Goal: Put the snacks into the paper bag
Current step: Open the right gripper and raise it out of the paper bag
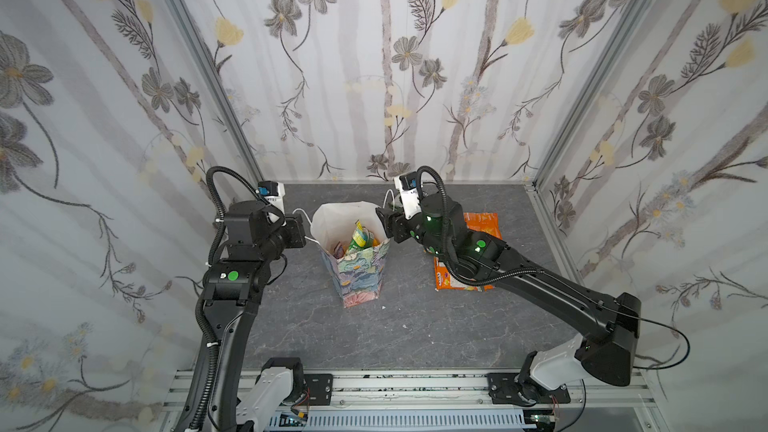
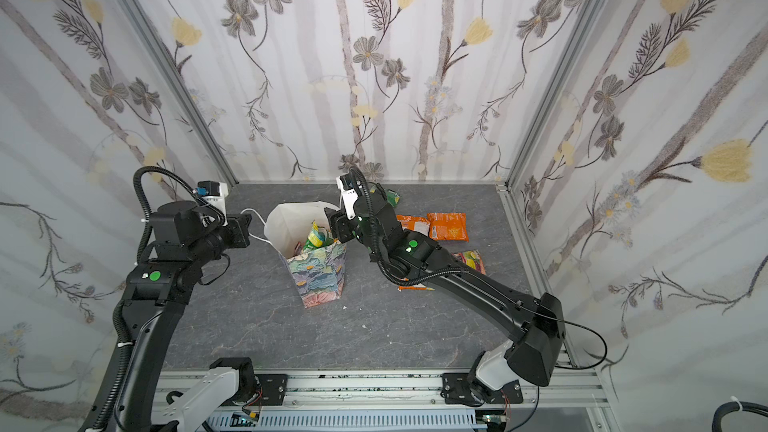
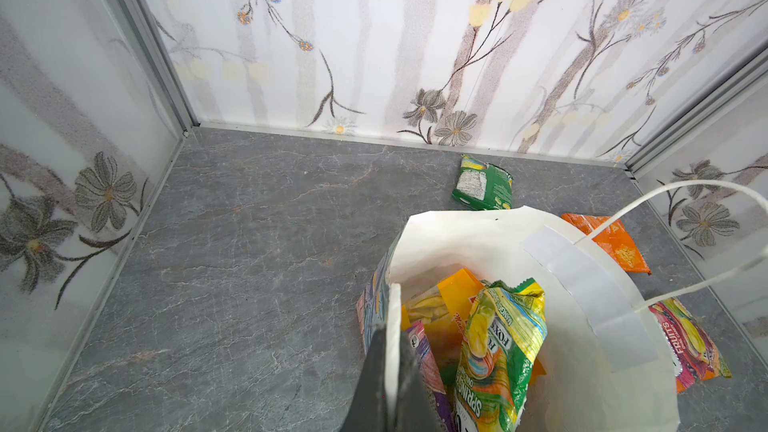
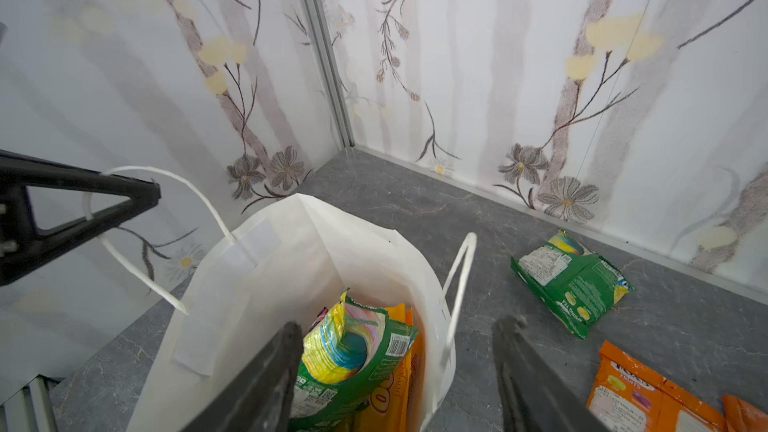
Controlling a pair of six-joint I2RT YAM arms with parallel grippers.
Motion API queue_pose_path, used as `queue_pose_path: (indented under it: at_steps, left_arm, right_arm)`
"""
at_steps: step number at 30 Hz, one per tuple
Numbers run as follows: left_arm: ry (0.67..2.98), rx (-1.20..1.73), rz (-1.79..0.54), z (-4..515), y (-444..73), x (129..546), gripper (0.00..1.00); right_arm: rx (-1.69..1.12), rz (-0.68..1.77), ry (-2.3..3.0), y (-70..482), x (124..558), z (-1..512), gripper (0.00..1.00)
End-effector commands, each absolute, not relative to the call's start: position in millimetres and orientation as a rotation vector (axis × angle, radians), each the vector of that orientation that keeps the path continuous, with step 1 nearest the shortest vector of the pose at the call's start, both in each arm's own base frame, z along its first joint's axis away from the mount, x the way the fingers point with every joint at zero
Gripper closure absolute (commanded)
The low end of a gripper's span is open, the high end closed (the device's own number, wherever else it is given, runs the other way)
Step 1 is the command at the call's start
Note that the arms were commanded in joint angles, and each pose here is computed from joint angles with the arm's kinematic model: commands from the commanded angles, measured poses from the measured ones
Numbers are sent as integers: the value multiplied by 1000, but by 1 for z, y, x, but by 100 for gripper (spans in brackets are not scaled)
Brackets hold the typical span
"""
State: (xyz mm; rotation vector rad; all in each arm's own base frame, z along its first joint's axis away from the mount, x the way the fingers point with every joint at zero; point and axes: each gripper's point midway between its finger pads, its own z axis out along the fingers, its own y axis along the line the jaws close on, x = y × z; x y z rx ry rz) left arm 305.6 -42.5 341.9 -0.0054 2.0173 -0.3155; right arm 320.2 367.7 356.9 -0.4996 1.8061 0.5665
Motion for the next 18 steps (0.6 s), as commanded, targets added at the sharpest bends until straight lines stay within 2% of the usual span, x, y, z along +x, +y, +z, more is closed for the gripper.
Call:
queue_pose_path:
  at_steps: [1,4,6,10,13,18]
  left_arm:
    - [1990,-2,-300,347,-41,305,98]
    - [1988,-5,-294,347,-40,303,98]
    - [1984,-7,-290,347,-39,302,98]
    - [1986,-7,-294,345,-39,303,98]
    - [1985,-5,-295,346,-40,303,98]
    - [1970,-3,-306,352,-41,304,98]
  right_arm:
    - [-440,547,1843,363,333,351,30]
    - [-412,526,1853,357,345,347,37]
    - [-415,542,1851,358,350,346,47]
    - [-459,589,1819,368,351,354,76]
    - [-503,581,1854,382,362,340,99]
    - [-553,595,1806,396,367,364,100]
